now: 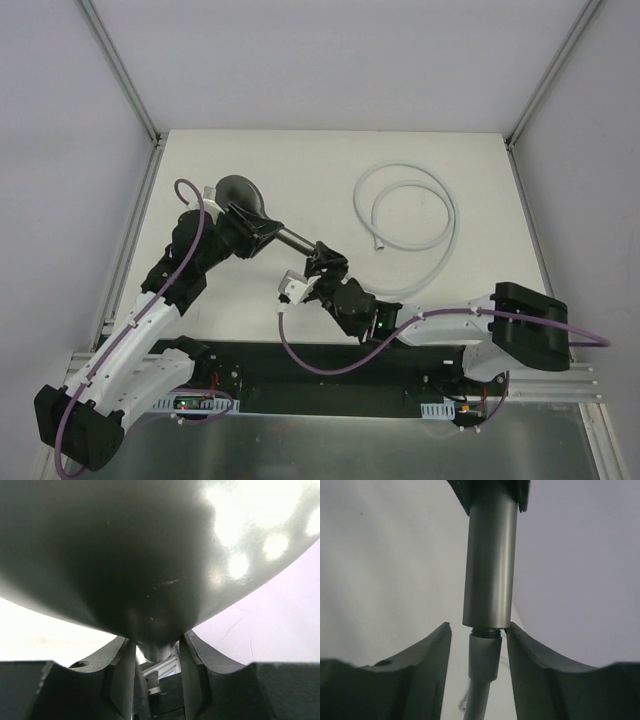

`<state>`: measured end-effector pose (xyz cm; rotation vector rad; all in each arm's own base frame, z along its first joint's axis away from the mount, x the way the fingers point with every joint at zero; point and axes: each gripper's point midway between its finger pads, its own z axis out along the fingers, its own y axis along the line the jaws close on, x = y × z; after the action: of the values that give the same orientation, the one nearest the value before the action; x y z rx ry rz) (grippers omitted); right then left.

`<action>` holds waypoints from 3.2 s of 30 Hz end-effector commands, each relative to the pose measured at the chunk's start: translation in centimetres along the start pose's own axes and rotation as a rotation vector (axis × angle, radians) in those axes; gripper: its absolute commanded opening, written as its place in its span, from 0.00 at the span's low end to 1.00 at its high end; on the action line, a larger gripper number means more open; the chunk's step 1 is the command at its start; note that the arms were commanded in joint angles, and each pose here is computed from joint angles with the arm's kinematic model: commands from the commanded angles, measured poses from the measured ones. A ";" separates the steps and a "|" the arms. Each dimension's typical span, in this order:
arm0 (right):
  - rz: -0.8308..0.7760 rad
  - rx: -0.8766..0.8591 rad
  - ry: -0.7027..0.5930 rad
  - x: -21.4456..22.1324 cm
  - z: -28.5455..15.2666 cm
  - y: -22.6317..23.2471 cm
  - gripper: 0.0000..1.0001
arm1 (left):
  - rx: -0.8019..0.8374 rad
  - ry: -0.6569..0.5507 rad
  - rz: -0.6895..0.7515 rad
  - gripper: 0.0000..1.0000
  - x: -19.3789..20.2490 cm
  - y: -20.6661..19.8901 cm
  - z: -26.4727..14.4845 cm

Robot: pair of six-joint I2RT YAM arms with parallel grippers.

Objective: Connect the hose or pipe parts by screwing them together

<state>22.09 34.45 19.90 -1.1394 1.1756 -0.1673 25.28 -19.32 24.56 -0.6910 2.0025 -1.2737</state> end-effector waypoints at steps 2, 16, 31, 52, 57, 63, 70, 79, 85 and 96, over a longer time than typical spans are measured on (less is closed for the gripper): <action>-0.107 0.176 0.049 -1.8 0.8 -3.4 0.34 | 0.104 -0.011 -0.044 0.00 -0.6 -4.4 -2.0; 0.862 -0.460 -0.250 -2.8 -0.4 -2.8 0.01 | 0.625 -0.058 0.444 0.00 1.8 -6.3 -2.5; 1.021 -0.402 -0.225 2.4 -2.5 -4.8 0.61 | 0.459 -0.067 0.374 0.00 0.5 -4.3 0.1; 0.856 -0.447 0.412 12.5 0.9 4.5 0.59 | -0.261 -0.101 0.287 0.72 -2.8 7.2 3.2; 0.850 -0.434 0.404 12.8 4.0 5.1 0.78 | -0.369 -0.092 0.199 0.73 -3.4 8.9 3.7; 0.819 -0.459 0.437 14.2 6.3 7.3 0.78 | -0.444 -0.105 0.152 0.73 -4.4 10.5 5.2; 0.786 -0.471 0.382 15.1 8.2 9.0 0.61 | -0.501 -0.066 0.092 0.72 -4.5 11.2 8.2; 0.825 -0.407 0.162 12.9 7.5 7.5 0.01 | -0.592 0.022 0.095 0.74 -2.7 13.8 13.0; 0.870 -0.372 0.107 11.5 7.5 6.3 0.01 | -0.596 0.052 0.076 0.75 -0.8 14.3 14.8; 0.928 -0.359 0.081 10.4 7.3 7.0 0.01 | -0.631 0.093 -0.050 0.71 2.1 16.8 15.7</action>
<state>28.95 33.40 2.50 -0.8474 1.9035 0.6445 34.89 -22.07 4.81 -0.9207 2.4854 -0.6494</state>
